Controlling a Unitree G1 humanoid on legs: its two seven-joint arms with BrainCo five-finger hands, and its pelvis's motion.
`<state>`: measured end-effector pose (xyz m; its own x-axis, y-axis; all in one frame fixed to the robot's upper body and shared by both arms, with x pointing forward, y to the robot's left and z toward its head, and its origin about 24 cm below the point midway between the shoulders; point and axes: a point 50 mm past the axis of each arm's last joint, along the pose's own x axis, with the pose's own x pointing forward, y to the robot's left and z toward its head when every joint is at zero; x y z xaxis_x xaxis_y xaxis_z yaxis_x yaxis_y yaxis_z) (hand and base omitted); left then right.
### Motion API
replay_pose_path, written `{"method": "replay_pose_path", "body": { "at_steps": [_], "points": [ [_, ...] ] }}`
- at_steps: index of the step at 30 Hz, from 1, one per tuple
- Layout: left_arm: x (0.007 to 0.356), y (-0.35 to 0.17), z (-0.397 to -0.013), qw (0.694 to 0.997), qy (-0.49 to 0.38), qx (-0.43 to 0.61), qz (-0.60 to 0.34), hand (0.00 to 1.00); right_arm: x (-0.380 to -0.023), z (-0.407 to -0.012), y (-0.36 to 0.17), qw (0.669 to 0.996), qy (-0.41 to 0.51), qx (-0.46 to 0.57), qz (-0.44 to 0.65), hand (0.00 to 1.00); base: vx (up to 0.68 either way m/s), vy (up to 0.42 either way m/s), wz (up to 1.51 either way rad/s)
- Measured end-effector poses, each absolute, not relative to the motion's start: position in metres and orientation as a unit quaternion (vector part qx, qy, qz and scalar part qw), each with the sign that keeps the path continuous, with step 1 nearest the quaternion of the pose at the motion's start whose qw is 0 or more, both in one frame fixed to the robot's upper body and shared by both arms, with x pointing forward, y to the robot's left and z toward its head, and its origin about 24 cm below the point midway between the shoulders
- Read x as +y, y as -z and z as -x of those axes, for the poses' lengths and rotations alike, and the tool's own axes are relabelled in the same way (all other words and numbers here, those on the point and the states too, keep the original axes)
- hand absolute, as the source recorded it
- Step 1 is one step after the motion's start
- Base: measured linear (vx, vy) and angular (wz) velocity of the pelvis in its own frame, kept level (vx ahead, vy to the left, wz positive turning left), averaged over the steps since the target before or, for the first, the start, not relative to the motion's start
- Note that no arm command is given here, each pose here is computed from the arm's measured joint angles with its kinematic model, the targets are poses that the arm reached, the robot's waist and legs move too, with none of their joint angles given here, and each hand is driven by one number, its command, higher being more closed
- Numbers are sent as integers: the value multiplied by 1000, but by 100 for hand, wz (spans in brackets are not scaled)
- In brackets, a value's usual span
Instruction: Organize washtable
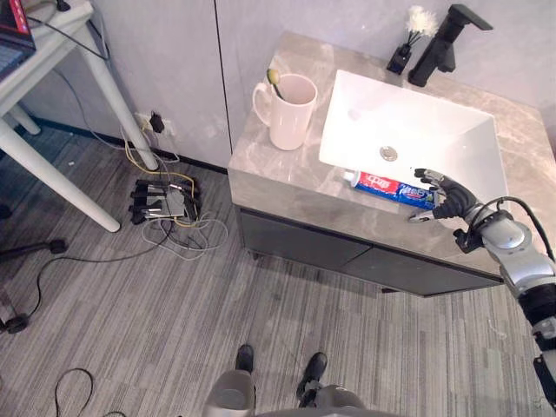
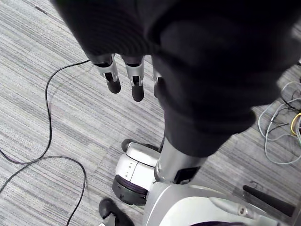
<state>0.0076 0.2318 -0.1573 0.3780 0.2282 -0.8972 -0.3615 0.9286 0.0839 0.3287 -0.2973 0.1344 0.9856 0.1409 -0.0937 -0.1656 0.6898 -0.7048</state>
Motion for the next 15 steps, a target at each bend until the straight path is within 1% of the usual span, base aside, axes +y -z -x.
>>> {"method": "replay_pose_path", "body": {
  "at_steps": [3, 4, 6, 8, 15],
  "points": [
    [234, 156, -10, 831, -182, 522, 65, 0, -297, -330, -137, 917, -83, 14, 389, 0, 12, 11, 10],
    [234, 156, -11, 832, -182, 521, 65, 0, -296, -332, -140, 917, -86, 9, 391, 100, 14, 20, 4],
    [235, 155, -11, 832, -182, 519, 63, 0, -293, -332, -142, 915, -92, 4, 394, 100, 0, 0, 0],
    [237, 155, -12, 833, -182, 518, 61, 0, -291, -330, -146, 905, -103, -2, 414, 100, 0, 0, 0],
    [237, 155, -13, 834, -182, 517, 60, 0, -291, -330, -145, 905, -102, -1, 414, 100, 0, 0, 0]
  ]
}}
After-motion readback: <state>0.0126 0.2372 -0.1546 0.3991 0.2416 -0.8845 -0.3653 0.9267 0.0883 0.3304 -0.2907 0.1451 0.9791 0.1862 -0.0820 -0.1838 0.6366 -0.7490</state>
